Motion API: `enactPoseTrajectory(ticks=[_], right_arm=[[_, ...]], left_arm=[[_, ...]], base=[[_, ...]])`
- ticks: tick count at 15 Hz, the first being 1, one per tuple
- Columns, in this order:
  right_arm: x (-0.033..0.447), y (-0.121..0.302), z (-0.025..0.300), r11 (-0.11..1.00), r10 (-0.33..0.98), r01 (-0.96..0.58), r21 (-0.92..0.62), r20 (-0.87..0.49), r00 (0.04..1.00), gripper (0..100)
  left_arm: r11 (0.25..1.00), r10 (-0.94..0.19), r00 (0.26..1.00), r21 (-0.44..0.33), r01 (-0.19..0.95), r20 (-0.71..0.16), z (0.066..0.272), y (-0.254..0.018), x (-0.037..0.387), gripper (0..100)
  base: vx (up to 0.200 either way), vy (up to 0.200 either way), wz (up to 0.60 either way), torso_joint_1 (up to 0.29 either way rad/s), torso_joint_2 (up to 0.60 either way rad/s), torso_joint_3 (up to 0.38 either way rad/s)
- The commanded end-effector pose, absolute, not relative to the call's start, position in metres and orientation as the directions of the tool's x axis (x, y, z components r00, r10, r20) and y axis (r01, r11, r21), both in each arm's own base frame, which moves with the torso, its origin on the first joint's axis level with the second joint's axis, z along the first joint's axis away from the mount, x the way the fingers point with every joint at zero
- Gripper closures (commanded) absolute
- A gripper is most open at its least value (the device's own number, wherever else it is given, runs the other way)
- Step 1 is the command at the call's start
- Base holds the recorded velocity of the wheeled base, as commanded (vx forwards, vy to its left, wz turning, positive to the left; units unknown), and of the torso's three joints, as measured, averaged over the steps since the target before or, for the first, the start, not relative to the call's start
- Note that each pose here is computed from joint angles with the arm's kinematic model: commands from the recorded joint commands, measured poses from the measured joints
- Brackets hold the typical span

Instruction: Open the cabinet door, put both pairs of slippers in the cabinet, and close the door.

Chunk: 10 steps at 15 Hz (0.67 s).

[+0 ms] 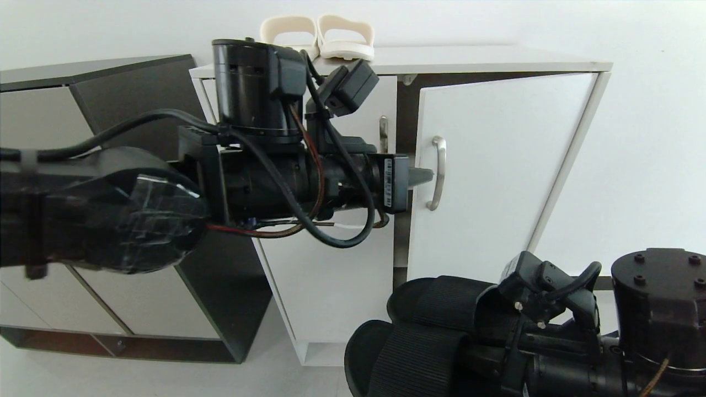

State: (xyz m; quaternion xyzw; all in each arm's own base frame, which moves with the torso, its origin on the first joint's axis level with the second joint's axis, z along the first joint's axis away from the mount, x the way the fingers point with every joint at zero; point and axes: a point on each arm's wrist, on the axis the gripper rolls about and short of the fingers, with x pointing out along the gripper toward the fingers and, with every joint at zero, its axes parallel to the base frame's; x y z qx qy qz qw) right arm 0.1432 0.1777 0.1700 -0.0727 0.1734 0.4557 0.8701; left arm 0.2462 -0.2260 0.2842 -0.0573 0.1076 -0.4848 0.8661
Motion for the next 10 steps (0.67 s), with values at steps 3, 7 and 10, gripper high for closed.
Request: enactPoseTrajectory(ticks=[3,7,10], right_arm=[[0.140,0.180,0.171,0.559,0.778,-0.828,0.031,-0.364,0.512,100],[0.134,0.183,0.170,0.537,0.791,-0.843,0.033,-0.367,0.489,100],[0.134,0.183,0.169,0.535,0.791,-0.844,0.032,-0.370,0.487,100]], left_arm=[[0.584,-0.811,0.575,-0.197,0.788,-0.107,0.294,-0.193,0.242,100],[0.608,-0.793,0.599,-0.196,0.770,-0.107,0.290,-0.206,0.272,100],[0.611,-0.791,0.602,-0.198,0.767,-0.110,0.282,-0.224,0.297,100]], base=[[0.000,0.000,0.00,0.000,0.00,0.000],[0.000,0.000,0.00,0.000,0.00,0.000],[0.000,0.000,0.00,0.000,0.00,0.000]])
